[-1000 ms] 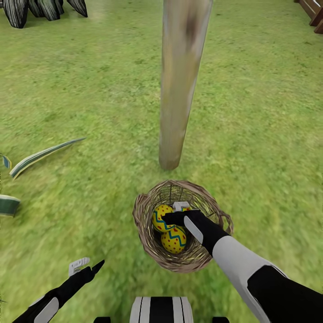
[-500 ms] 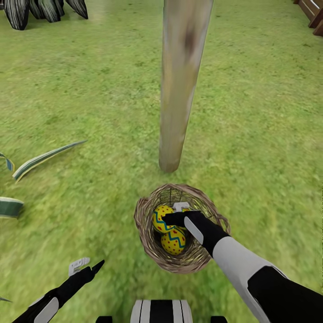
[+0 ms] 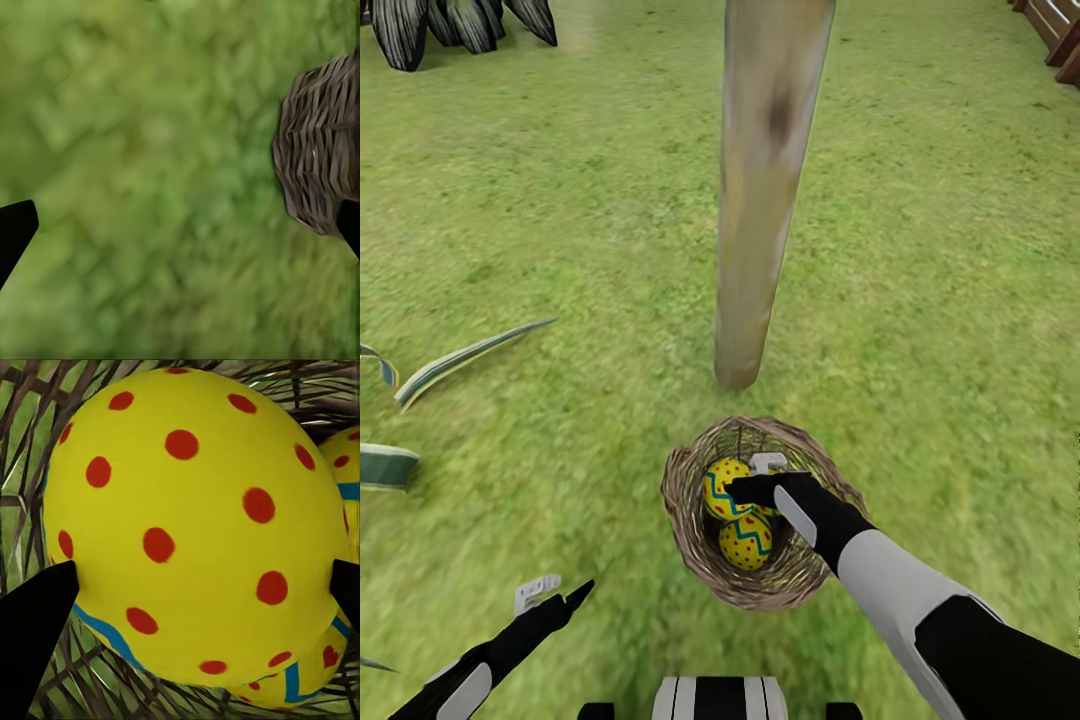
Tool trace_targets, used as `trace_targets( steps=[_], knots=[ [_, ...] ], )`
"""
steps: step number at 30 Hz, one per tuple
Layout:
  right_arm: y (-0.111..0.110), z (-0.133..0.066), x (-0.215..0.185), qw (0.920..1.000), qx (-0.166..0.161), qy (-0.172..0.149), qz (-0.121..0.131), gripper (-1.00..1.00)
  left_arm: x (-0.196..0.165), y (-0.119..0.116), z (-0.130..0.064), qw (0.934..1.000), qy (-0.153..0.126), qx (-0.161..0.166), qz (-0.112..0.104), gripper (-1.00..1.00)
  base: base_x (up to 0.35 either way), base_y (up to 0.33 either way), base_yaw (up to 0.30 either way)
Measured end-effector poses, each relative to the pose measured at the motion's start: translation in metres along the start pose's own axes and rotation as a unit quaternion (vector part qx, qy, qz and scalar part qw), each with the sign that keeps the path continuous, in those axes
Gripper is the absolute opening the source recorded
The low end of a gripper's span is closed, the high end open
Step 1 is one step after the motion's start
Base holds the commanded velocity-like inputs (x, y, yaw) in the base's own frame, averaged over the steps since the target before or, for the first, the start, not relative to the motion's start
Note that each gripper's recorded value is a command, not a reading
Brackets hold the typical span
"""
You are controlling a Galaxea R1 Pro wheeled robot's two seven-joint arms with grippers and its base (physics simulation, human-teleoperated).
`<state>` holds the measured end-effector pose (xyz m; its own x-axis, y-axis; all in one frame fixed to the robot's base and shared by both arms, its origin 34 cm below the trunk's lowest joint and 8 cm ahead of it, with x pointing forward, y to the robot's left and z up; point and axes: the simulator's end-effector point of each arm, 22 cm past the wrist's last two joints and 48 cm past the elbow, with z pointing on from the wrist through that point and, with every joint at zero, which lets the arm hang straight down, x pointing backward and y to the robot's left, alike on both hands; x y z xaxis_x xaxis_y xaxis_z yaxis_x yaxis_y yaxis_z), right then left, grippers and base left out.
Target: Take the three Easter eggs out of the wicker basket on the lawn in the garden, then place them on the lawn next to a single tree (choose any tree) so that all three eggs are next to the same tree and none are left in the basket.
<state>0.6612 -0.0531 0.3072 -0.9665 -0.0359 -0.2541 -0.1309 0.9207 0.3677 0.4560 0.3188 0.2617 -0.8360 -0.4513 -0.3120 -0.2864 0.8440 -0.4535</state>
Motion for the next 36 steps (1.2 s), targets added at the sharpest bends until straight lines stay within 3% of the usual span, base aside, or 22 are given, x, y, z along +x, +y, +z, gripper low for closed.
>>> trace_targets(
  steps=[9,36],
  knots=[
    [-0.008,-0.012,0.015,0.9996,0.014,0.025,0.008,-1.00,-0.008,-0.009,-0.014,1.0000,0.000,0.000,0.000,1.00,0.000,0.000,0.000],
    [0.010,-0.058,-0.005,0.9995,0.015,0.026,0.008,-1.00,-0.031,-0.036,-0.055,1.0000,0.001,0.000,0.000,1.00,0.000,0.000,0.000]
  ],
)
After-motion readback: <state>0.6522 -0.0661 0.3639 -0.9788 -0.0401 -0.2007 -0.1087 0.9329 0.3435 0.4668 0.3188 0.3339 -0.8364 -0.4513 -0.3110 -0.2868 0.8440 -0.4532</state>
